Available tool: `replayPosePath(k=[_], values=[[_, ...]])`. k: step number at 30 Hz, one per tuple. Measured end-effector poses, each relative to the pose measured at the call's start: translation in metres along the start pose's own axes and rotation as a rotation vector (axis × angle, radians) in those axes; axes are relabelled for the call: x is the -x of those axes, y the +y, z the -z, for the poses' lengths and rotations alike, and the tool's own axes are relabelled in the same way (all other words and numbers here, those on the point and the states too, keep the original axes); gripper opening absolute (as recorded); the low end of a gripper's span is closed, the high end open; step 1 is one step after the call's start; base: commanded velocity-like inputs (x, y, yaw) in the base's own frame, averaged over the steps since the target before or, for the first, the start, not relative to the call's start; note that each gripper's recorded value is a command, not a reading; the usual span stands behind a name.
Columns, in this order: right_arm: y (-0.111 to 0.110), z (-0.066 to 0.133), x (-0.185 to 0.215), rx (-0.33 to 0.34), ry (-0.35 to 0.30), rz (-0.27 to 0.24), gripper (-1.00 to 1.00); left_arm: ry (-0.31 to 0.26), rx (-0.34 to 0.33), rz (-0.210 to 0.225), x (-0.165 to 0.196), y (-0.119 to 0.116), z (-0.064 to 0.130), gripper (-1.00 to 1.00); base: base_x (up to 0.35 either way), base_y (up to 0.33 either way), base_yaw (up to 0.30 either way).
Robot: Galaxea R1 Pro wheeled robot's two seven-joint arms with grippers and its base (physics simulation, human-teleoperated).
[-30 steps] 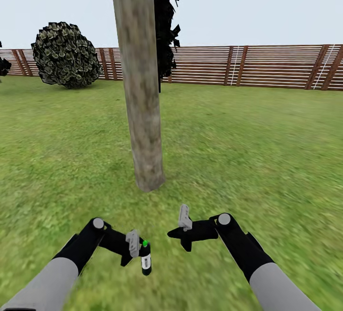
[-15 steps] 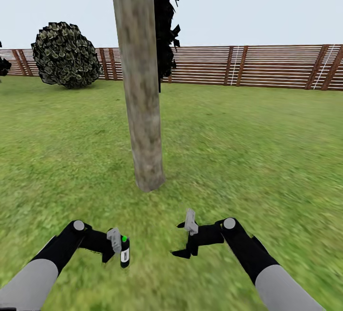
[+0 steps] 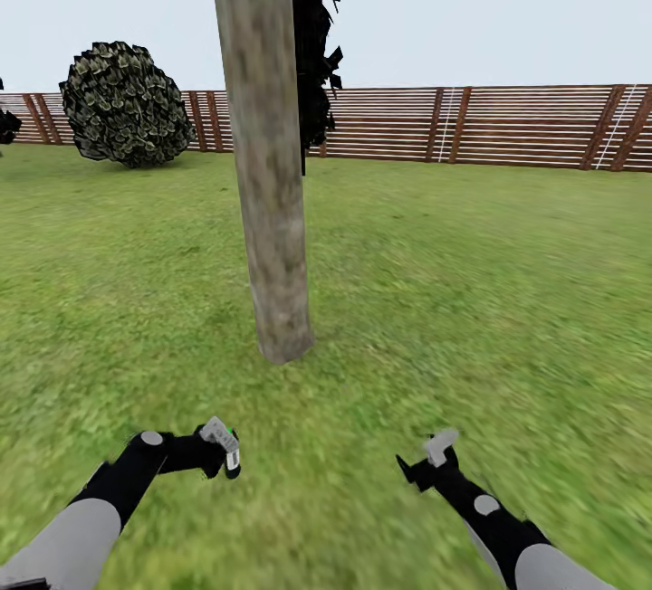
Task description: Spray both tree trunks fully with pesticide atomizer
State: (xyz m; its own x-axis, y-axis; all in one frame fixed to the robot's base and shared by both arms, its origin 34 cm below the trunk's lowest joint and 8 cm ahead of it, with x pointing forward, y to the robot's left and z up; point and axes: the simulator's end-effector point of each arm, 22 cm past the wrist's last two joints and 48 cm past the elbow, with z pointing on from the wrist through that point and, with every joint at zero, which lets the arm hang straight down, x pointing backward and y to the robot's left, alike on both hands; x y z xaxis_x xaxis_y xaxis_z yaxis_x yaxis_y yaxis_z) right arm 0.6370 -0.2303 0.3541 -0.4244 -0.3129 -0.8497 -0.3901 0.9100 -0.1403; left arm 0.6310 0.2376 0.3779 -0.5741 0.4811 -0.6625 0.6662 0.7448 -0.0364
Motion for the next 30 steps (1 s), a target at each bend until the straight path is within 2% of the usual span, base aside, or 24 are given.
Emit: replayPosePath(k=[1,2,3,6,9,14,18,24,26,30], values=[[-0.019,0.004,-0.006,-0.083,-0.004,-0.05,1.0,-0.01,0.043,0.025,0.002,0.004,-0.005,-1.0,0.0,0.0,0.0],[-0.03,0.007,-0.011,-0.133,-0.003,-0.085,1.0,-0.018,0.078,0.05,0.002,0.007,-0.009,-1.0,0.0,0.0,0.0],[-0.044,0.012,-0.017,-0.193,-0.002,-0.134,1.0,-0.033,0.141,0.103,0.002,0.013,-0.014,-1.0,0.0,0.0,0.0],[-0.061,0.018,-0.024,-0.269,-0.003,-0.209,1.0,-0.046,0.264,0.223,-0.005,0.019,-0.026,-1.0,0.0,0.0,0.0],[-0.072,0.022,-0.027,-0.301,-0.007,-0.234,1.0,-0.044,0.358,0.296,-0.004,0.011,-0.039,-1.0,0.0,0.0,0.0],[-0.09,0.031,-0.027,-0.331,-0.035,-0.22,1.0,-0.053,0.47,0.334,0.015,-0.002,-0.05,-1.0,0.0,0.0,0.0],[-0.088,0.032,-0.029,-0.329,-0.04,-0.219,1.0,-0.081,0.487,0.34,0.034,-0.007,-0.052,-1.0,0.041,0.0,0.0],[-0.082,0.03,-0.026,-0.321,-0.046,-0.217,1.0,-0.075,0.494,0.354,0.032,-0.005,-0.051,-1.0,0.277,0.0,0.0],[-0.081,0.03,-0.025,-0.318,-0.048,-0.213,1.0,-0.05,0.49,0.361,0.029,-0.006,-0.052,-1.0,0.327,0.0,0.0],[-0.088,0.032,-0.026,-0.326,-0.048,-0.205,1.0,0.061,0.469,0.39,0.013,-0.011,-0.053,-1.0,0.332,0.0,0.0]])
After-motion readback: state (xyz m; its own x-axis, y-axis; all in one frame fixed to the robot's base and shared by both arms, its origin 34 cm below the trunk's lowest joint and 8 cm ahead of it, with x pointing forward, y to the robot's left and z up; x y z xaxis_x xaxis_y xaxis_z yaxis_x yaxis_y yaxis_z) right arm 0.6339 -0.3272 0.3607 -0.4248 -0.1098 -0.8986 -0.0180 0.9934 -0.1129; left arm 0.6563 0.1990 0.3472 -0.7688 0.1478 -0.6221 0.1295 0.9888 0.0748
